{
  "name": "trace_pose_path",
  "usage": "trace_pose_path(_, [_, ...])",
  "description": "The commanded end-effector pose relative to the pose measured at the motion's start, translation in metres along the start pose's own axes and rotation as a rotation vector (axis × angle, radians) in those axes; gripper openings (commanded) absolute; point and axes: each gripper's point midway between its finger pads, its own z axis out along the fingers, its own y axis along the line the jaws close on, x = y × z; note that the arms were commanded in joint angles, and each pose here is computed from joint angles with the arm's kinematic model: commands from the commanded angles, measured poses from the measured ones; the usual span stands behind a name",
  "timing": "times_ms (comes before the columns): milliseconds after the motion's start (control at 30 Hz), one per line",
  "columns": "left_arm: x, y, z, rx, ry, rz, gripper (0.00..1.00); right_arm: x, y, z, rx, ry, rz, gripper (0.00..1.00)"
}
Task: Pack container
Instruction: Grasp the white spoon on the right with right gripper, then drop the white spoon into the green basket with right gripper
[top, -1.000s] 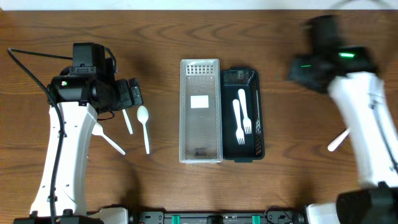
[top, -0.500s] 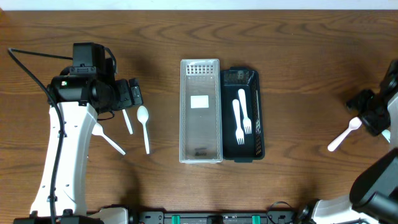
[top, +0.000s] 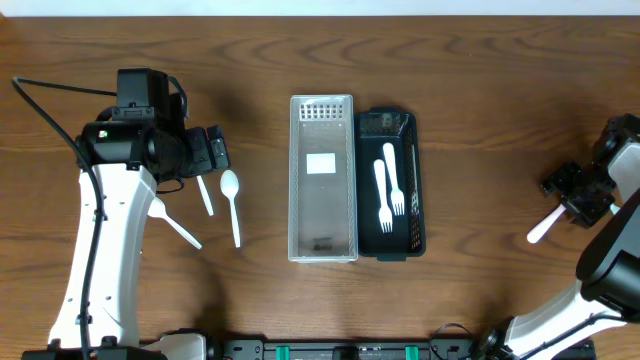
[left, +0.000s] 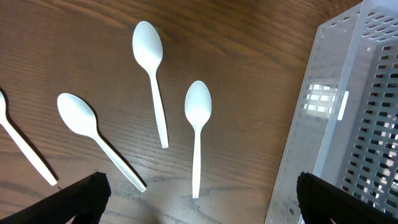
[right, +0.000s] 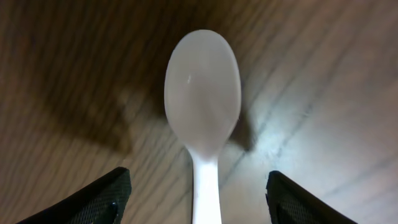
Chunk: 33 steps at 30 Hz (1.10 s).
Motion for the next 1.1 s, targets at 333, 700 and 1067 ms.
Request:
trace_pose_path(333, [-0.004, 0.0, -0.004, 0.0, -0.013, 0.011, 0.98, 0.011, -0.002, 0.024, 0.015, 0.08, -0.026, 0.22])
trace_pose_path(700, [-0.004, 0.0, -0.004, 0.0, -0.012, 0.01, 0.98, 0.019, 0.034, -0.027, -0.082, 0.033, -0.111, 0.04])
trace_pose_path(1067, [-0.004, 0.0, -0.004, 0.0, -0.012, 0.011, 0.98, 0.107, 0.173, -0.187, -0.347, -0.32, -0.639, 0.08])
